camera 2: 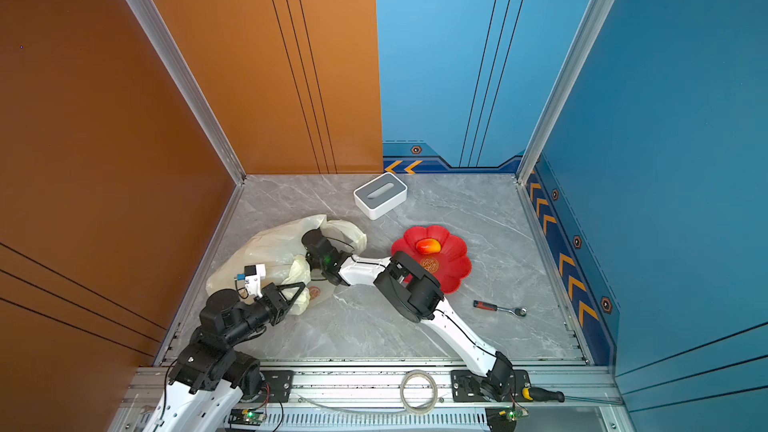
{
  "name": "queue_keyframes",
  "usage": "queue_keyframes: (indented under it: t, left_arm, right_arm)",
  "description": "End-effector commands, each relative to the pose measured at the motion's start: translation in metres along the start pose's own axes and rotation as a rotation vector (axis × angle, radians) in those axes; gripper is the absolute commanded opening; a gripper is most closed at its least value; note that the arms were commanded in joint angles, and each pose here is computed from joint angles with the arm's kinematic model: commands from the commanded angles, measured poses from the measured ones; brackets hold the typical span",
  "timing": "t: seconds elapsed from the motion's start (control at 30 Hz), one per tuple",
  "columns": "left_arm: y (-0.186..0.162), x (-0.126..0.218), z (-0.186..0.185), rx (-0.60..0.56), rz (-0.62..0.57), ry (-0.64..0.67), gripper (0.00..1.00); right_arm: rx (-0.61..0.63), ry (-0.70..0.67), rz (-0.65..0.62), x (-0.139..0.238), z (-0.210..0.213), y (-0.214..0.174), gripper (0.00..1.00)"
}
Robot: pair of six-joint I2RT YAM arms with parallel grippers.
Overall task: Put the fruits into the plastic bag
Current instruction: 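Lower the red mango into the bag and open the right gripper, then withdraw the open right gripper up out of the bag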
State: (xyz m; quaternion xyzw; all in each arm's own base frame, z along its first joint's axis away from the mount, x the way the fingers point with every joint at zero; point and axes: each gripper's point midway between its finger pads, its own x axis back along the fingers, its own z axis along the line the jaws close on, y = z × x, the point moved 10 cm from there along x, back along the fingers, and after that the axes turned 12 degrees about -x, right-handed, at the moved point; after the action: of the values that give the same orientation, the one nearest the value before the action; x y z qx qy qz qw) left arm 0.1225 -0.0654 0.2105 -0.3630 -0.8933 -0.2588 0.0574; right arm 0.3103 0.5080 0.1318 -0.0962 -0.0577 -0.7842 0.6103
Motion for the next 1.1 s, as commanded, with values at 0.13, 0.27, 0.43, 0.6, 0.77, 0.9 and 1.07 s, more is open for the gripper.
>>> queue_keyframes:
  t: [0.13, 0.27, 0.43, 0.6, 0.77, 0.9, 1.07]
  left_arm:
    - [-0.001, 0.000, 0.001, -0.004, 0.000, -0.007, 0.00]
    - [-0.001, 0.000, 0.000, -0.005, -0.004, -0.009, 0.00]
    - [0.000, 0.001, 0.000, -0.008, -0.005, -0.006, 0.00]
    - [0.000, 0.001, 0.000, -0.007, -0.003, 0.000, 0.00]
    - [0.001, 0.002, -0.001, -0.008, -0.011, -0.001, 0.00]
    - [0.002, 0.005, -0.003, -0.013, -0.017, 0.003, 0.00]
    - [0.004, 0.007, -0.005, -0.017, -0.022, 0.003, 0.00]
  right_arm:
    - [0.043, -0.017, 0.028, 0.004, 0.013, 0.000, 1.00]
    - [0.045, -0.017, 0.032, 0.006, 0.015, 0.000, 1.00]
    - [0.036, 0.003, 0.071, 0.006, 0.019, -0.002, 1.00]
    - [0.027, 0.020, 0.178, 0.008, 0.029, -0.011, 1.00]
    - [0.059, -0.096, 0.268, 0.021, 0.039, -0.022, 1.00]
    - [0.119, -0.279, 0.311, 0.035, 0.037, -0.028, 1.00]
    - [0.125, -0.384, 0.360, 0.049, 0.033, -0.032, 1.00]
